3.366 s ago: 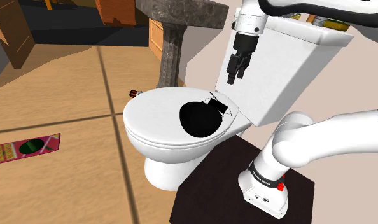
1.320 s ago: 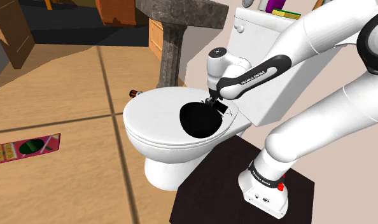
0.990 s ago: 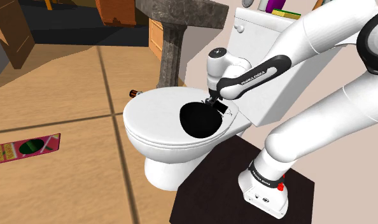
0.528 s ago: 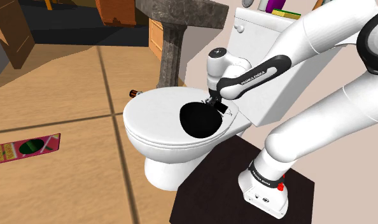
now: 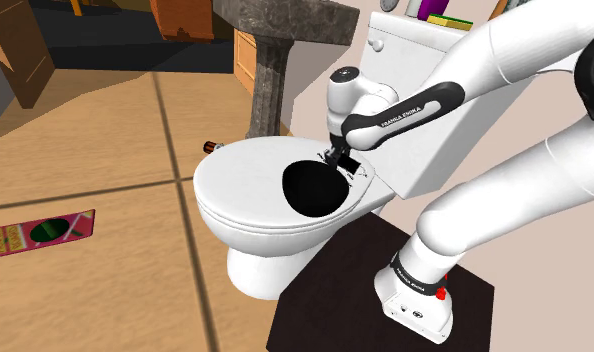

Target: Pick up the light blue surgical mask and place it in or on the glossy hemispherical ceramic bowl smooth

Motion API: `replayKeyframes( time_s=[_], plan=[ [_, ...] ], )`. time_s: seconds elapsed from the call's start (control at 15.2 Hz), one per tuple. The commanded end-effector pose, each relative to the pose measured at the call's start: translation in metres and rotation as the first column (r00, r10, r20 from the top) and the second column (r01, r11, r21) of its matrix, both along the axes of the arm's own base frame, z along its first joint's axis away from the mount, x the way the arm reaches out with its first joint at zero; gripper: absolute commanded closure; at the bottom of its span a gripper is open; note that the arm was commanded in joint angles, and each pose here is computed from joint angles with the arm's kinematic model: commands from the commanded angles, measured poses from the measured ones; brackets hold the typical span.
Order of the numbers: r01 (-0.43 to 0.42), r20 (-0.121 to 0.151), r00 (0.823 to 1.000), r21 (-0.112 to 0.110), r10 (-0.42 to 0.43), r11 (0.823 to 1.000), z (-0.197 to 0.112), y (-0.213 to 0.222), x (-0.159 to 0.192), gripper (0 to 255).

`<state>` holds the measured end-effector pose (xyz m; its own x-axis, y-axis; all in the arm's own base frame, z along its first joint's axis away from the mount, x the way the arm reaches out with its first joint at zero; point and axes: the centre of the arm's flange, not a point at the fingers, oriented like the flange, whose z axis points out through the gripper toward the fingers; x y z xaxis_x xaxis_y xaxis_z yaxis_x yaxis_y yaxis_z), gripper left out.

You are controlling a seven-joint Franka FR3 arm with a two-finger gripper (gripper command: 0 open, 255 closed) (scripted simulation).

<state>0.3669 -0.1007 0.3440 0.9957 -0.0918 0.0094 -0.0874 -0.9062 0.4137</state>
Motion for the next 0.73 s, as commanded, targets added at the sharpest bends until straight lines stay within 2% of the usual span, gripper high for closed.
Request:
replayKeyframes(
  time_s=[0.0, 0.66],
  plan=[
    [0.000, 0.000, 1.000, 0.000, 0.000, 1.000, 0.011, 0.000, 0.000, 255],
    [0.000, 0.000, 1.000, 0.000, 0.000, 1.000, 0.064, 0.000, 0.000, 255]
  ],
)
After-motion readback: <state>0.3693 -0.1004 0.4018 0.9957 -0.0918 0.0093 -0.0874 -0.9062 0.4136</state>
